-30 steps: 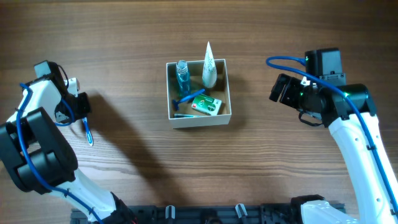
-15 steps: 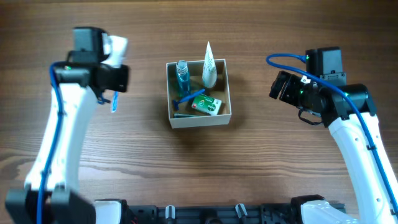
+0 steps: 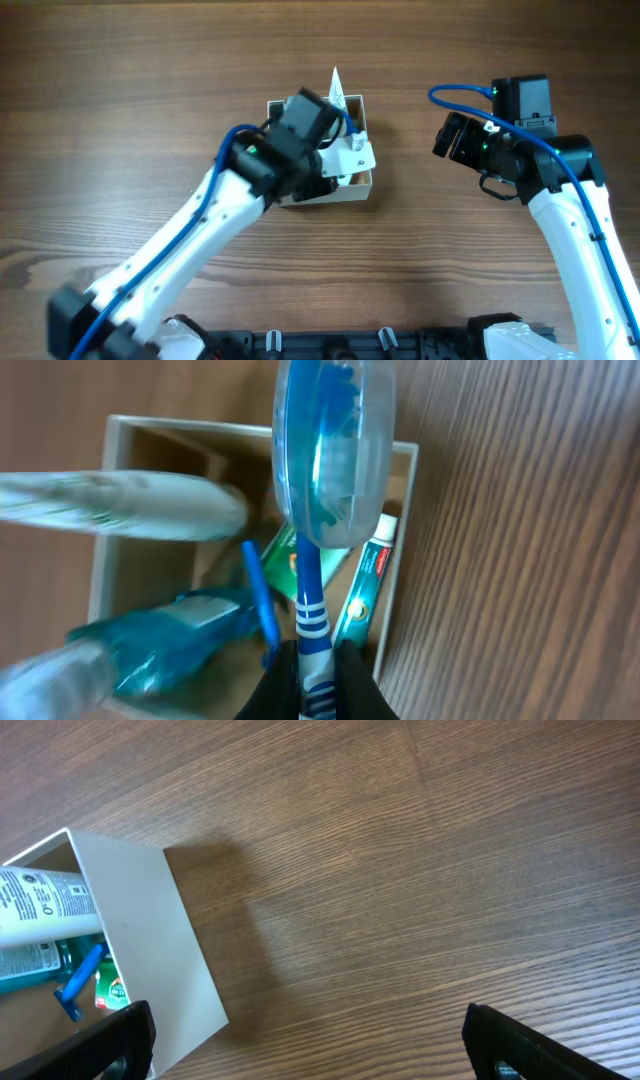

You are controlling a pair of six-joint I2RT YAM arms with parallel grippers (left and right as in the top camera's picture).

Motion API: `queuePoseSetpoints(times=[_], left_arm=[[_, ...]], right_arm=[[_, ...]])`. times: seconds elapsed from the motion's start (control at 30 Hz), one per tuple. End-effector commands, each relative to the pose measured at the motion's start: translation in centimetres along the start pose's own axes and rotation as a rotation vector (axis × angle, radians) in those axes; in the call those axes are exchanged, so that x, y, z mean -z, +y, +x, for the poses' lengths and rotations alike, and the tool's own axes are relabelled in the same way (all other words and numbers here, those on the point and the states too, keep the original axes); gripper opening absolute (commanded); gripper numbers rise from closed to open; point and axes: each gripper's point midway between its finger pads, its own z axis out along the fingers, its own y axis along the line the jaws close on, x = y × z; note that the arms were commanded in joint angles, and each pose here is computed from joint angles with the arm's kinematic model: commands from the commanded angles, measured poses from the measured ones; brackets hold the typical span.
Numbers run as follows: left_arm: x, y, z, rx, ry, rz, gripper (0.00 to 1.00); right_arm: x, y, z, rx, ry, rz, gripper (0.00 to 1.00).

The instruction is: Pack container

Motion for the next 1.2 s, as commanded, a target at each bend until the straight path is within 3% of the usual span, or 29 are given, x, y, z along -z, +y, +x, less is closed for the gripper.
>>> queuePoseSetpoints(times=[0.0,0.2,0.23,0.27,0.3,0.37,0.47,0.53,0.63,0.73,0.87,0.97,1.17], left_arm=[[-3.4,0.1,0.0,-0.013,0.007,0.066,0.04],[-6.2,2.3,1.4,0.040,0.029,0.053,0.04],[-6.2,2.4,1.6,0.045,0.032,0.053,0.21],[-6.2,2.3,1.6,0.045,0.034,0.055,0.58],[-6.2,2.3,1.6,0.046,0.034,0.055,0.64],[-6.0,2.2,1.3,0.081,0.028,0.051,1.00],[-2.7,2.9,0.0,0.304,-0.035,-0.006,1.00],[1.4,5.3,0.7,0.515,-0.068,-0.154,1.00],[6.9,9.9,4.7,0.802,-0.106,-0.380,1.00],[9.3,13.8,11.4,1.077,-0.097,-0.500,1.00],[9.8,15.4,15.8,1.213,-0.102,-0.490,1.00],[10.4,15.9,17.5,1.251,-0.094,-0.518,1.00],[11.4,13.0,17.6,1.241,-0.048,-0.457,1.00]], right_arm=[[-0.5,0.0,0.4,0.001,0.025,-0.001,1.00],[-0.5,-0.2,0.7,0.002,0.037,0.006,1.00],[-0.4,-0.2,0.7,0.002,0.036,0.006,1.00],[-0.5,-0.2,0.7,0.002,0.037,0.006,1.00],[-0.5,-0.2,0.7,0.002,0.037,0.006,1.00],[-0.5,-0.2,0.7,0.008,0.037,0.006,1.00],[-0.5,-0.5,0.6,0.120,0.032,0.018,1.00],[-0.5,-0.2,0.1,0.199,0.009,0.012,1.00],[-0.2,1.1,-2.4,0.290,-0.095,-0.026,1.00],[0.1,2.4,-4.9,0.335,-0.199,-0.057,1.00],[-2.5,2.8,-5.6,0.482,-0.186,-0.038,1.00],[-3.8,3.8,-7.2,0.484,-0.233,-0.054,1.00],[0.2,4.3,-6.1,0.427,-0.257,-0.133,1.00]])
